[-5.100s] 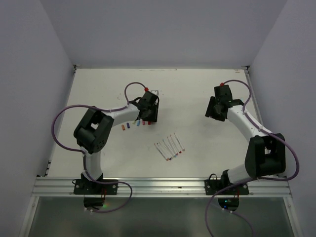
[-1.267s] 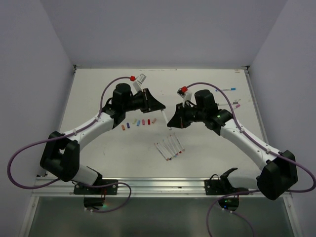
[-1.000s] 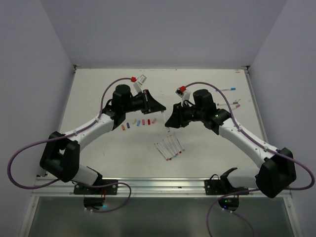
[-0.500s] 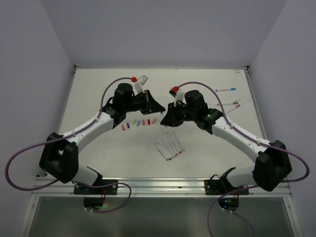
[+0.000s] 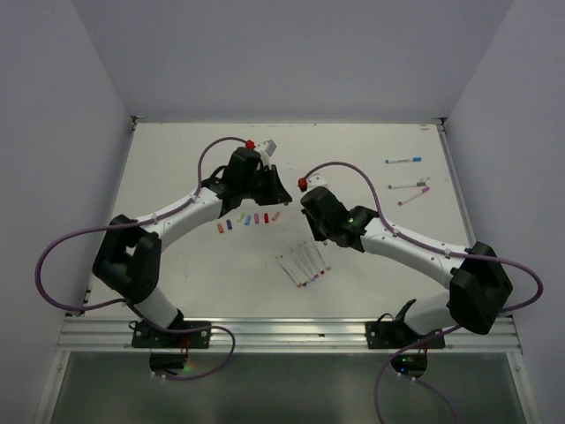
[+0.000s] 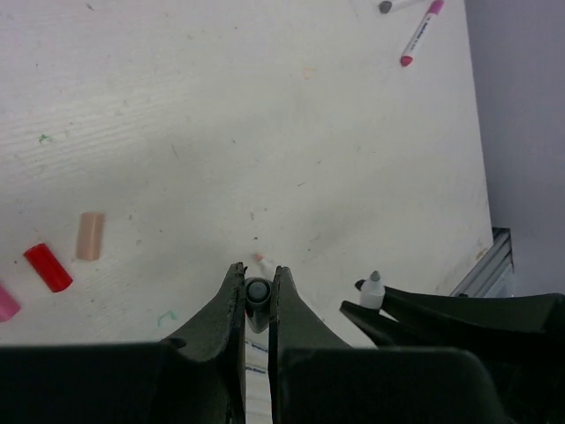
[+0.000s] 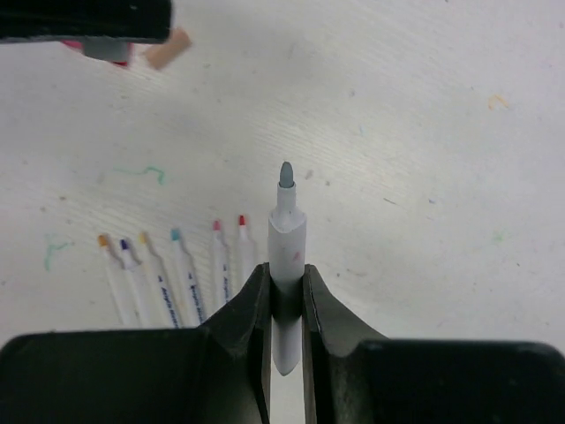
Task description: Open the pen caps
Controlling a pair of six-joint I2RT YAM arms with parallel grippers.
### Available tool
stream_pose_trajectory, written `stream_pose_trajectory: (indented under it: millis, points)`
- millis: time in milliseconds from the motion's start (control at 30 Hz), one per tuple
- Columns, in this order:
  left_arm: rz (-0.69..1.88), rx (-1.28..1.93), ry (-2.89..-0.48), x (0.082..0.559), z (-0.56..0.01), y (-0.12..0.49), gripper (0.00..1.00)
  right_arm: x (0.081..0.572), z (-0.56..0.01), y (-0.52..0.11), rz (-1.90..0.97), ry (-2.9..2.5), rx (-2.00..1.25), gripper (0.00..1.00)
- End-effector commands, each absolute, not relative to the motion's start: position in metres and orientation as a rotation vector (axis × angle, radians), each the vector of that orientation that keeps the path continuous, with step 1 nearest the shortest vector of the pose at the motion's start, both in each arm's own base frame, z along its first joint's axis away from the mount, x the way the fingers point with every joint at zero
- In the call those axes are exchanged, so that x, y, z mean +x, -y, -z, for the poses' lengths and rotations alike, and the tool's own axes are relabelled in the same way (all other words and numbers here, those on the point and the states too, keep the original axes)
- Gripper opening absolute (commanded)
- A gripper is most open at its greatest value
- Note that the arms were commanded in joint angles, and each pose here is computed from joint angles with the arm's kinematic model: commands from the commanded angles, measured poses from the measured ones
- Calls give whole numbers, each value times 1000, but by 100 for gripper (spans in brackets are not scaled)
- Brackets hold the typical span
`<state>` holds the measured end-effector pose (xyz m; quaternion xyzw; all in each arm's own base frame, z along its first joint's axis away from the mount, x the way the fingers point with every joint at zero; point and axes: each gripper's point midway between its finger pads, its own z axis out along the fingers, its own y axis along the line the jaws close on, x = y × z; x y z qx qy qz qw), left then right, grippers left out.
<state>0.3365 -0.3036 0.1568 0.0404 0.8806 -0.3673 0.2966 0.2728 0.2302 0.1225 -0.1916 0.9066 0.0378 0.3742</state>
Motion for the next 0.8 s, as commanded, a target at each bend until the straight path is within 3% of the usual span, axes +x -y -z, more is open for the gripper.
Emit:
stream_pose_trajectory:
  millis: [0,667,767]
  points:
    - [911,149,-2330,349,-156,304,0,275,-121,-194,52,-2356,-423,0]
    - [795,207,-2524,360,-75,329,0,259,-44,-187,3,-2650,-497,0]
    - [762,217,-2542,362,-66,332,0,258,-36,-190,-16,-2667,-507,4]
